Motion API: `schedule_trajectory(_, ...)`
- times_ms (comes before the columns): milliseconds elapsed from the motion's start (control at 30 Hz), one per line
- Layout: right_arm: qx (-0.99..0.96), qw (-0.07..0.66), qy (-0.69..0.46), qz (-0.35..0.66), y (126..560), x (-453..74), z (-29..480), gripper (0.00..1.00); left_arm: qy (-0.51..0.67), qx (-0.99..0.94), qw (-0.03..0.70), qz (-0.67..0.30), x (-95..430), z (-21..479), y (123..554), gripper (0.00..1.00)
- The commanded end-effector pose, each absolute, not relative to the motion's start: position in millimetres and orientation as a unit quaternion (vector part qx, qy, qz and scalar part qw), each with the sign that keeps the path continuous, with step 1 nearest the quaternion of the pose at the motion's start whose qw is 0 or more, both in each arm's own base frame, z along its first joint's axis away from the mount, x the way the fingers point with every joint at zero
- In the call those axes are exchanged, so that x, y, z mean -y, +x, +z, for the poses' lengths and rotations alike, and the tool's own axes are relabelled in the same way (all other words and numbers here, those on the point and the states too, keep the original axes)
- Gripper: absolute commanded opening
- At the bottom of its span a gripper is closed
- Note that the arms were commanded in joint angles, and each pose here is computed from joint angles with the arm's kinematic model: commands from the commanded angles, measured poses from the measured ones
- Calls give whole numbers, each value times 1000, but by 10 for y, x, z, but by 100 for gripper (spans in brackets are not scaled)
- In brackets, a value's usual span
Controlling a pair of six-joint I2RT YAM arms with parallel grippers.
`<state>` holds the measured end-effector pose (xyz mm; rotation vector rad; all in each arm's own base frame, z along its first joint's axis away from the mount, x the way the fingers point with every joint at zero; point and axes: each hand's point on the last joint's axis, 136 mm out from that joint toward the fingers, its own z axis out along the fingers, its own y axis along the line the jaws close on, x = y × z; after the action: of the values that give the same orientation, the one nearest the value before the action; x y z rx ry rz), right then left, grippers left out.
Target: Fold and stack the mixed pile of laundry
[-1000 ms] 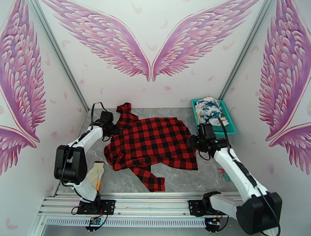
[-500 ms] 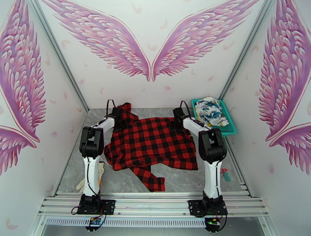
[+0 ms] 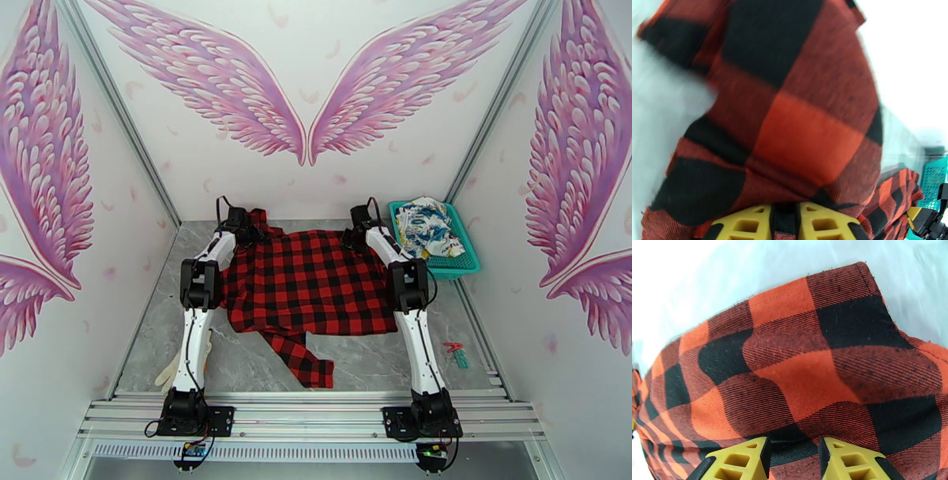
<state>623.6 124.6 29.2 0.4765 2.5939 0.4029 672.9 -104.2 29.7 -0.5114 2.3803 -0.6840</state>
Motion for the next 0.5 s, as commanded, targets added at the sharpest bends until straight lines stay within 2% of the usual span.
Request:
schedule_trajectory(0, -945, 204, 200, 160, 6257, -1176, -75, 41, -200, -897, 290, -266, 1018, 128, 6767, 25)
schedule_trajectory(167, -941, 222, 181, 181, 6335, -1186, 120, 43, -149, -894, 335, -259, 1003, 652, 6856, 35)
schedule_trajectory(233, -939, 236, 171, 184, 6315, -1195, 345, 44, -124, -893, 354, -248, 1006, 958, 6806, 41)
schedule_trajectory(367, -928, 282, 152, 191, 6174, -1216, 874, 44, -90, -894, 373, -232, 1044, 1364, 6569, 46)
schedule_trajectory(467, -921, 304, 147, 197, 5902, -1187, 1134, 44, -80, -893, 386, -216, 1042, 1595, 6247, 49)
